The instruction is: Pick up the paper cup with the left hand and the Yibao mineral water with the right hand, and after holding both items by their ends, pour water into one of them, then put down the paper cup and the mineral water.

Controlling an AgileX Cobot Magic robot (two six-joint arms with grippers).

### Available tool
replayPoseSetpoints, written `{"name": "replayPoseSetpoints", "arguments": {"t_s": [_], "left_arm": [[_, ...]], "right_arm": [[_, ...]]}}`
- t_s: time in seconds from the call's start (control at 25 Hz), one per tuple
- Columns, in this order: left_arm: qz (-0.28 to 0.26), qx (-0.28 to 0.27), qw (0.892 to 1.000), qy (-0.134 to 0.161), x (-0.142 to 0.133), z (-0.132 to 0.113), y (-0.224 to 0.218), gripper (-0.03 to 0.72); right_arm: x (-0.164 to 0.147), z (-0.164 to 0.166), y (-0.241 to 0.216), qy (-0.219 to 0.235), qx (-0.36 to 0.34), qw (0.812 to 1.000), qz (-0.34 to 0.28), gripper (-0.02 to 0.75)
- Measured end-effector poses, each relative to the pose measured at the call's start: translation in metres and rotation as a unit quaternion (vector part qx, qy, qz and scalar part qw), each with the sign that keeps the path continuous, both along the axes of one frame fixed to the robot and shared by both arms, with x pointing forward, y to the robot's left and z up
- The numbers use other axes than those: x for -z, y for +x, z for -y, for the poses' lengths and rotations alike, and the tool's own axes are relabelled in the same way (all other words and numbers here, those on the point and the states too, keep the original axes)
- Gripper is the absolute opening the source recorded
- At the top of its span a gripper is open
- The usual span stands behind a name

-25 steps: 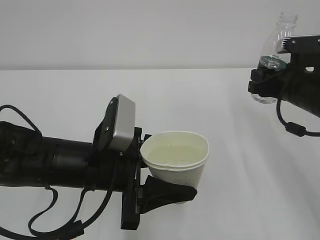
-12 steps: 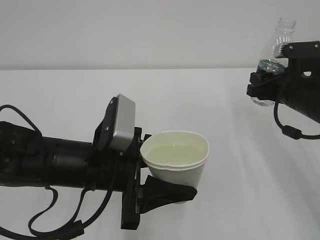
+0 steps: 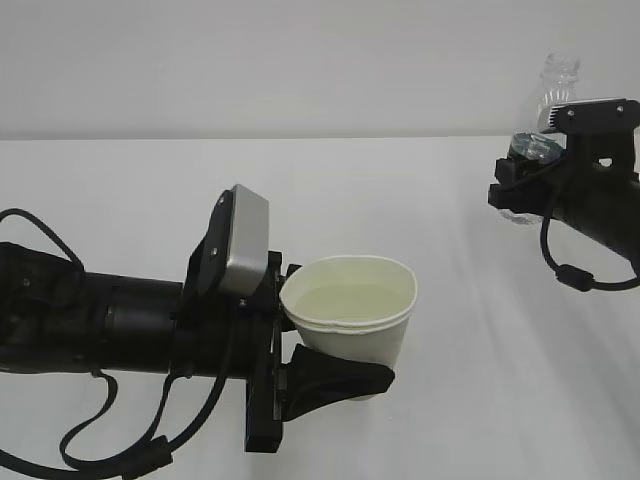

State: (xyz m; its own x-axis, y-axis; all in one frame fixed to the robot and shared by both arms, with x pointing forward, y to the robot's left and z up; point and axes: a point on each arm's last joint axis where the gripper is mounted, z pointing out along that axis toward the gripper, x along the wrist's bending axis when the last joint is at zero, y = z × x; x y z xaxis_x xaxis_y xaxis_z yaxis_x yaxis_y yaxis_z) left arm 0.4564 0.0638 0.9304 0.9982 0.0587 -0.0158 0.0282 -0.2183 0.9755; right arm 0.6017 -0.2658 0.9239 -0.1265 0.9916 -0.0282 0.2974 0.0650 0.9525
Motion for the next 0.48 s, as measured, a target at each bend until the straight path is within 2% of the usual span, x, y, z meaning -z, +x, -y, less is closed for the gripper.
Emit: {"name": "replayPoseSetpoints", "arguments": {"t_s": [0.48], "left_arm": [[-0.001, -0.003, 1.000, -0.002, 0.000, 0.000, 0.001, 0.418]], "right_arm": [[0.017, 0.000, 0.003, 0.001, -0.001, 1.000, -0.001, 0.391]]}}
